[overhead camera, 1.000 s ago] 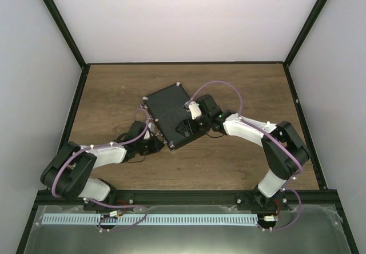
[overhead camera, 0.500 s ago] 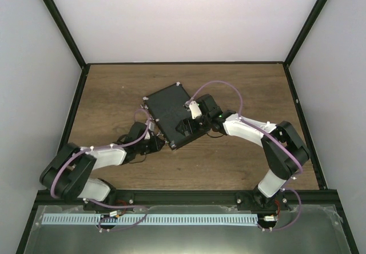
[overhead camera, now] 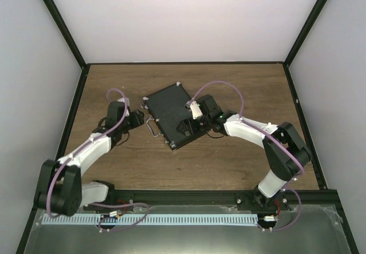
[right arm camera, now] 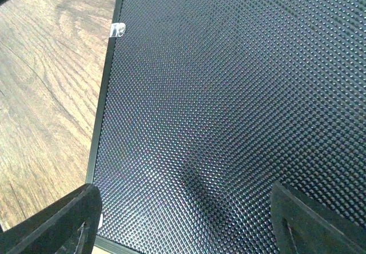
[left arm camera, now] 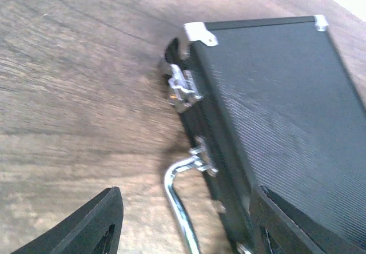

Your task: Pack up texas hold em set

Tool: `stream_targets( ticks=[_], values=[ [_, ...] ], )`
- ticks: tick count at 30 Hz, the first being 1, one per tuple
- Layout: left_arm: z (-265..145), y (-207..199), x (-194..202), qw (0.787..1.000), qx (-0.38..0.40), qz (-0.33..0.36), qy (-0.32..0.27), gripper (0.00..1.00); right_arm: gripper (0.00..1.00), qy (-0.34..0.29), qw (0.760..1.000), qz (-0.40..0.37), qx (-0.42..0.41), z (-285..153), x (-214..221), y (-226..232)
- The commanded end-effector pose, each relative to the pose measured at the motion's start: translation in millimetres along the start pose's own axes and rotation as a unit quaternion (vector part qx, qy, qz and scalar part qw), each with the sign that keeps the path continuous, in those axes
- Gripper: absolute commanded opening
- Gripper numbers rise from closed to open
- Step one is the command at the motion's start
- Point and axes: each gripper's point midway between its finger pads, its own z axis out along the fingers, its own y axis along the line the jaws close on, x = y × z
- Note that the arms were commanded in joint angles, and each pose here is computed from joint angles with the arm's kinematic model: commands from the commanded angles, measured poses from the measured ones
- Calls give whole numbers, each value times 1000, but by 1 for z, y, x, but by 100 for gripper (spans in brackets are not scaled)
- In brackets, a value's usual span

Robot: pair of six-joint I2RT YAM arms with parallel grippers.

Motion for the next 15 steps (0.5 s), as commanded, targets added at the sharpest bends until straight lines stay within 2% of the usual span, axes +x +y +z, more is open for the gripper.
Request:
stream_targets(
  ticks=[1, 8, 15],
  values=[
    [28, 19, -2, 999, 4, -4, 40, 63, 83, 6, 1000, 3, 14, 0, 2, -2],
    [62, 8, -26, 997, 55, -24, 44, 65, 83, 14, 1000, 3, 15, 5, 4, -4],
    [73, 15, -44, 997, 53, -47, 25, 68, 83, 25, 1000, 6, 16, 11, 9, -8]
  ],
)
